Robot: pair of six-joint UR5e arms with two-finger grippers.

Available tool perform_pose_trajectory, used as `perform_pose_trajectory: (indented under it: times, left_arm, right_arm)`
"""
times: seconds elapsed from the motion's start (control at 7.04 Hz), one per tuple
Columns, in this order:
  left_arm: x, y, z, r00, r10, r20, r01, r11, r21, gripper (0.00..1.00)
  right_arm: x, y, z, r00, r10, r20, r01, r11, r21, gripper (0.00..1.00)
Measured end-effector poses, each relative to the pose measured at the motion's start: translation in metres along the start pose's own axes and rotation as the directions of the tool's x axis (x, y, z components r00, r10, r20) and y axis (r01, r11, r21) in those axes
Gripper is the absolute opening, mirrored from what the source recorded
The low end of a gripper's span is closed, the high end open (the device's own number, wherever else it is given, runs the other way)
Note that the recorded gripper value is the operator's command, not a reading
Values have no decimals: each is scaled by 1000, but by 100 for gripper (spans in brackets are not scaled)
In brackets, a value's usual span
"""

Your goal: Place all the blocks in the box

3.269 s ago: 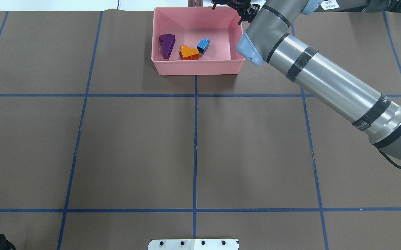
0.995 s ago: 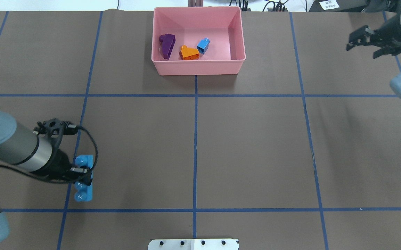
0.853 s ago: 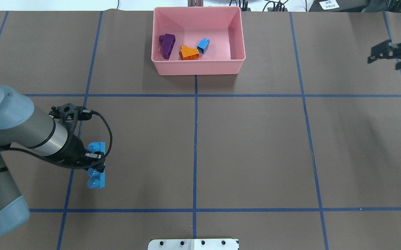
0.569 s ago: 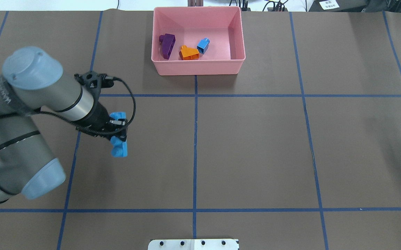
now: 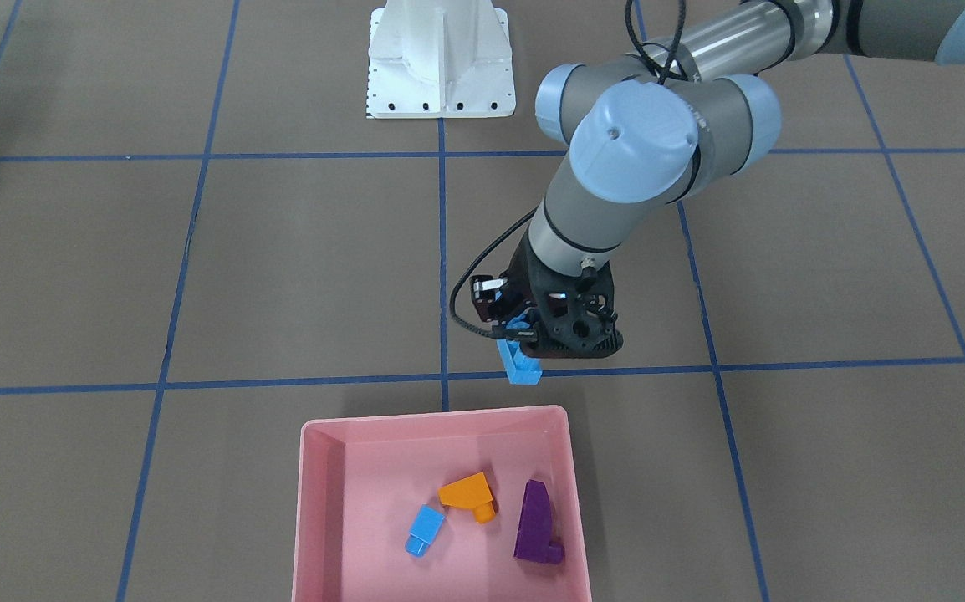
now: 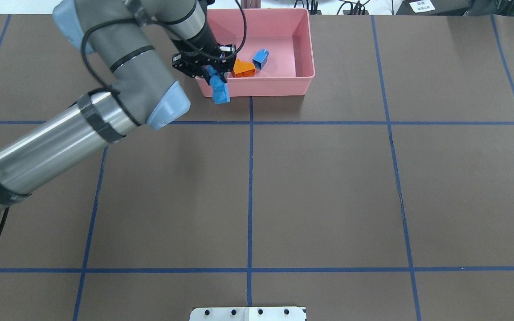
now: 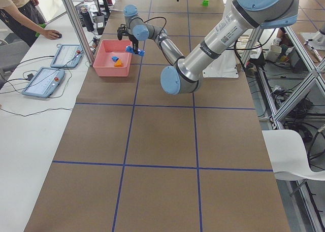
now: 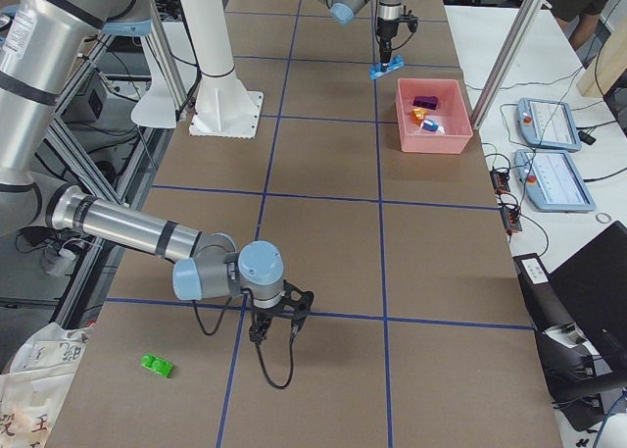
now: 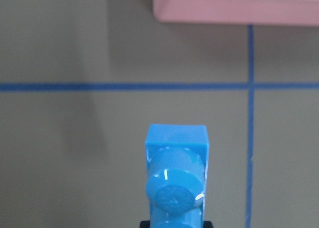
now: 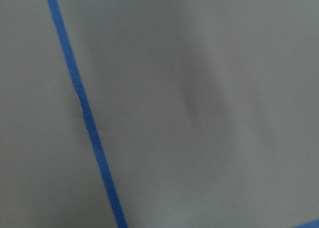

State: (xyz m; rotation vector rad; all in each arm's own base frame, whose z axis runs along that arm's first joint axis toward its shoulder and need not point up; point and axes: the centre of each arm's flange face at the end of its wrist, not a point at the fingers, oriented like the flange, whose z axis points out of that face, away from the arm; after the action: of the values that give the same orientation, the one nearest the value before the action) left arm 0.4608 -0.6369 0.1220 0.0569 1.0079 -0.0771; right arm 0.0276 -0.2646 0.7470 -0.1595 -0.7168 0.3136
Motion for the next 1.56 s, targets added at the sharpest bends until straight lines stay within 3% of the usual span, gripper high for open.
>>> perform_pose_trajectory:
  times: [0.28,0.43,0.57,0.71,1.28,1.42,1.56]
  left_arm:
    - [19,-63,28,999,-51,-20,54,984,171,2]
    - [22,-80,36,997,-70,-17,72,968,238,40]
    - [21,-90,38,997,-82,-2,79,952,297,67]
    - [18,-97,40,996,-91,15,81,935,345,100]
    - [23,-103,23,996,-86,10,75,911,406,100]
    - [24,-99,11,998,-62,-2,57,919,391,100]
    - [20,-91,2,999,-33,0,31,941,337,100]
  right_arm:
    - [56,59,19,1000,14,-13,-14,999,-33,100]
    - [75,76,25,1000,21,-14,-21,999,-41,100]
    - [89,89,28,999,37,-14,-37,998,-46,100]
    - [101,101,32,998,56,-19,-57,997,-56,100]
    - [148,156,52,994,99,-49,-105,987,-125,100]
    - [155,164,56,993,109,-50,-115,984,-137,100]
    - [159,169,59,992,118,-45,-124,981,-149,100]
